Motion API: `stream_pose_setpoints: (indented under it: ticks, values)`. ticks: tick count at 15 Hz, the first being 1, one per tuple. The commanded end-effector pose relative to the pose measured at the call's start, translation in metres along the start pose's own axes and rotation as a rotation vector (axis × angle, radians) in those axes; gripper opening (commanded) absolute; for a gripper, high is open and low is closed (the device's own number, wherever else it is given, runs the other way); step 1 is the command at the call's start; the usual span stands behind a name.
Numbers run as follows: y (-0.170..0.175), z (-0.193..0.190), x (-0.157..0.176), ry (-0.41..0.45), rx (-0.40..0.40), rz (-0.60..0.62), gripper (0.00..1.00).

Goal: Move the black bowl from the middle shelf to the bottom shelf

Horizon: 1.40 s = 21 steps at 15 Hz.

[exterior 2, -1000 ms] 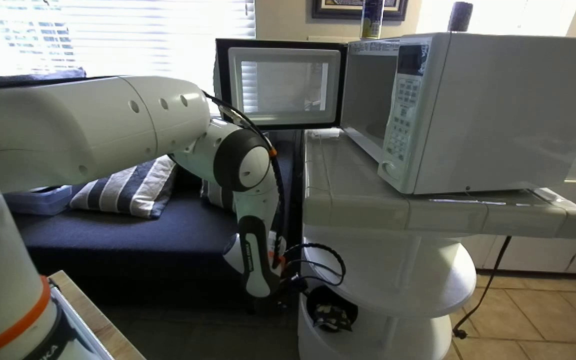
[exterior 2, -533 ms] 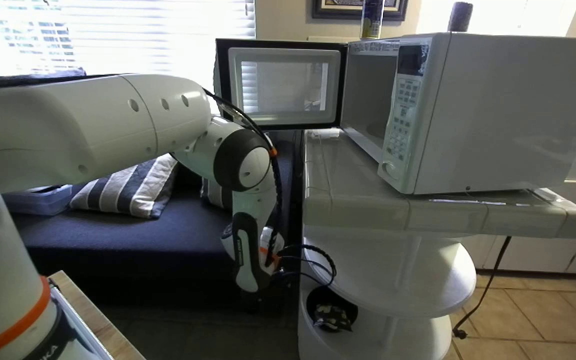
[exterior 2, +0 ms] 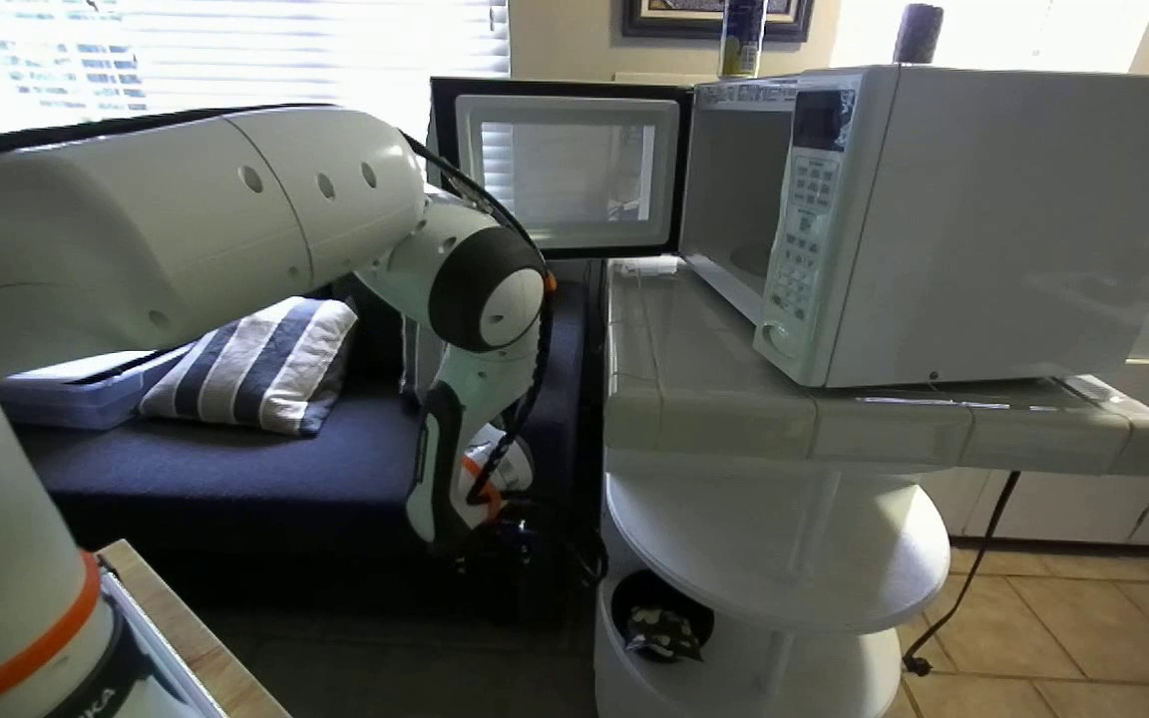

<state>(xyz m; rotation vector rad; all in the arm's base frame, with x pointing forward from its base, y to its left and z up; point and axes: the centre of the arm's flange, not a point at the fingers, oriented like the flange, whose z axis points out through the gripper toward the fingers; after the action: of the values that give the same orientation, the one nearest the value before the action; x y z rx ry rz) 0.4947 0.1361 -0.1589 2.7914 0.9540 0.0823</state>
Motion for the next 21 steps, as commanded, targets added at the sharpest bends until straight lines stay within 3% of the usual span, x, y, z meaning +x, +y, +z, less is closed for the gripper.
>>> stream_pose_setpoints:
  ticks: [1, 6, 12, 15, 19, 20, 21]
  values:
    - [-0.02, -0.062, -0.014, -0.029, 0.028, 0.082, 1.0]
    - [-0.036, -0.118, -0.047, -0.013, 0.103, 0.17, 1.0]
    - [-0.018, -0.178, -0.103, 0.031, 0.141, 0.36, 1.0]
    - [-0.003, -0.207, -0.129, 0.046, 0.117, 0.421, 1.0]
    - [-0.001, -0.242, -0.144, 0.071, -0.019, 0.407, 1.0]
    - [0.007, -0.216, -0.126, 0.057, 0.063, 0.408, 1.0]
    - [0.009, -0.223, -0.127, 0.064, 0.048, 0.408, 1.0]
